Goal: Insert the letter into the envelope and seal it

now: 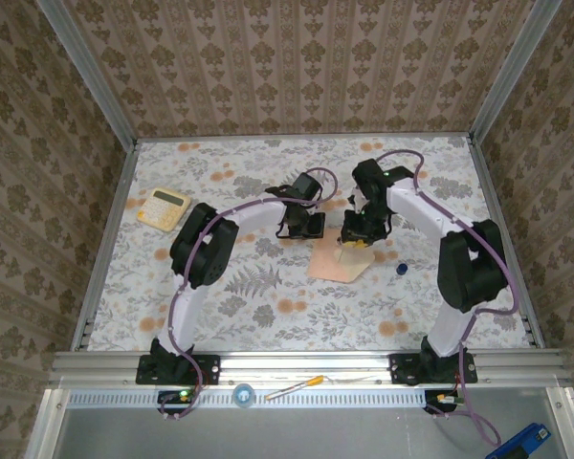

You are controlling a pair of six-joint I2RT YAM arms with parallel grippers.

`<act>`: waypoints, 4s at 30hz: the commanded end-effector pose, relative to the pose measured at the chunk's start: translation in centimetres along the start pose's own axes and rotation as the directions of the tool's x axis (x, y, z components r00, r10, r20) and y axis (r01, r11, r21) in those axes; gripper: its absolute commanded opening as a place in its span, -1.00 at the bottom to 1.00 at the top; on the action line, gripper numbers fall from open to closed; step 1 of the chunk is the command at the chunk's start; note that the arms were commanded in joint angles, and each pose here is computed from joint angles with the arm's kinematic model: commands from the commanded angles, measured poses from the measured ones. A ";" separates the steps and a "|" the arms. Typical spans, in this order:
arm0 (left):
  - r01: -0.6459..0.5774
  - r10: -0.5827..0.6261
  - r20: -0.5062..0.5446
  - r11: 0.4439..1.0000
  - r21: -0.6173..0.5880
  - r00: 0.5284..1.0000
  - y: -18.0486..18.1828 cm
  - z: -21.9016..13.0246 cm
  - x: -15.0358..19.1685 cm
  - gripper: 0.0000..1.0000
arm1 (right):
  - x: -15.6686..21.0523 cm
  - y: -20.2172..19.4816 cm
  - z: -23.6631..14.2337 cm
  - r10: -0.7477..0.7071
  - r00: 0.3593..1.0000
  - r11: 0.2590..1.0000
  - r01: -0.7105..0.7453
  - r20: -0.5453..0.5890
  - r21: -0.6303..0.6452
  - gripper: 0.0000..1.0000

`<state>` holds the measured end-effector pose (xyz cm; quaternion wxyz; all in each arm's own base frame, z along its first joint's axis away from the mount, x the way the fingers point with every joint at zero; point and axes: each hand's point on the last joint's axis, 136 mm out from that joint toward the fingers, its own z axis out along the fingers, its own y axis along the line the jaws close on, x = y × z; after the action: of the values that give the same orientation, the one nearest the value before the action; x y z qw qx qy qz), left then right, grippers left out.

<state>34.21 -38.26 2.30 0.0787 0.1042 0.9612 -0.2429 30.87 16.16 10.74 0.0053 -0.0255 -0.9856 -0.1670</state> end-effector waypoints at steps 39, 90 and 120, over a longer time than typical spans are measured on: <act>0.147 -0.147 0.001 0.989 0.003 0.989 -0.7 0.4 1.6 -1.00 | 3.2 -2.7 4.1 0.037 0.984 0.995 -0.020 -0.177 0.095 -1.00; 0.120 -0.120 0.013 0.993 0.004 0.993 -0.6 0.2 1.3 -1.00 | 3.4 -2.0 3.2 -0.018 0.954 0.997 0.039 -0.299 0.067 -1.00; 0.112 -0.112 0.015 0.994 -0.004 0.994 -0.3 0.2 1.1 -1.00 | 3.0 -2.4 1.5 -0.010 0.958 0.997 0.032 -0.288 0.074 -1.00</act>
<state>33.78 -39.38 2.46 0.0857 0.0455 0.9594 -0.2650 29.39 15.18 7.81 0.1430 -0.0024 -0.9789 -0.1458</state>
